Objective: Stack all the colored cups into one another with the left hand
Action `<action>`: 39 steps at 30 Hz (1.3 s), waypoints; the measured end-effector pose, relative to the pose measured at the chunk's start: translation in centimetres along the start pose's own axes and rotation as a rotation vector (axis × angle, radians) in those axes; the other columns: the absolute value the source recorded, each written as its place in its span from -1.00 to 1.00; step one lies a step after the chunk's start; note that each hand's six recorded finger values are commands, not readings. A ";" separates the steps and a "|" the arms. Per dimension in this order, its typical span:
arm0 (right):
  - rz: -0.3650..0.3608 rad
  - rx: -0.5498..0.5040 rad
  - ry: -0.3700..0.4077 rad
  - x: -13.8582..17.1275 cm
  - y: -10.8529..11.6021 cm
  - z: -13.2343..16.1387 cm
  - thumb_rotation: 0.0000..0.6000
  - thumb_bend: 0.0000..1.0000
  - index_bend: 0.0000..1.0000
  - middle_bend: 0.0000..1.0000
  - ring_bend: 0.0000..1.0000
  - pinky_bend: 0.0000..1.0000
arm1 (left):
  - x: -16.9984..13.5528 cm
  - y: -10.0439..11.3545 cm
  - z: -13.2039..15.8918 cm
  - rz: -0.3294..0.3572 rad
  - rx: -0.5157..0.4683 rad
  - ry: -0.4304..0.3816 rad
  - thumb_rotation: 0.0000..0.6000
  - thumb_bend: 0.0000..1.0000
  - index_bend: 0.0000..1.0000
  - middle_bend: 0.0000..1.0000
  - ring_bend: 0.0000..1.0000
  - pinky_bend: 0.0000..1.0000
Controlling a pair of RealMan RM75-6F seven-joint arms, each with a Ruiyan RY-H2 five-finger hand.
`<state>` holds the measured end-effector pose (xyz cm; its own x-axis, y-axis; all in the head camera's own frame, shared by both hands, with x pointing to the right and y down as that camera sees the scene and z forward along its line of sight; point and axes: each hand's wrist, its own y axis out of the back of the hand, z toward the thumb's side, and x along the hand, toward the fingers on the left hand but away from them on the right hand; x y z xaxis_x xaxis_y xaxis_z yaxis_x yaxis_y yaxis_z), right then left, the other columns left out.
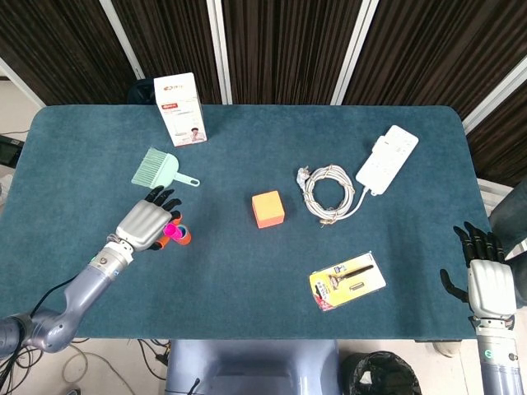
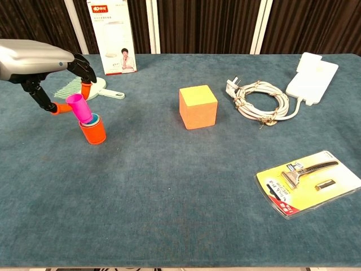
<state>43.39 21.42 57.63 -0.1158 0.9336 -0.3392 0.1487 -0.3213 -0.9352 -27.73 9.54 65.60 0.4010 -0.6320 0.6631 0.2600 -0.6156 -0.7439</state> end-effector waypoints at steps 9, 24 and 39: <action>0.000 -0.003 0.001 0.0 0.0 0.0 1.00 -0.19 -0.74 -0.86 -0.81 -0.86 | 0.9 -0.7 0.4 -0.005 0.020 -0.003 1.00 -0.27 -0.17 -0.65 -1.00 -1.00; -0.006 -0.006 -0.002 0.0 0.1 -0.1 1.00 -0.19 -0.74 -0.86 -0.81 -0.86 | 0.3 -1.1 -0.4 -0.040 0.076 0.027 1.00 -0.37 -0.73 -0.73 -1.00 -1.00; -0.004 -0.013 0.025 0.3 0.4 0.5 1.00 -0.19 -0.74 -0.86 -0.81 -0.87 | -9.8 3.6 -4.3 0.244 0.074 0.222 1.00 -0.37 -0.86 -0.82 -1.00 -1.00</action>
<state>42.94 21.50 57.16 -0.0915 0.9385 -0.3328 0.1609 -0.3159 -0.9351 -34.54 11.49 56.80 0.2606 -0.8487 0.4601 0.2456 -0.4026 -0.8818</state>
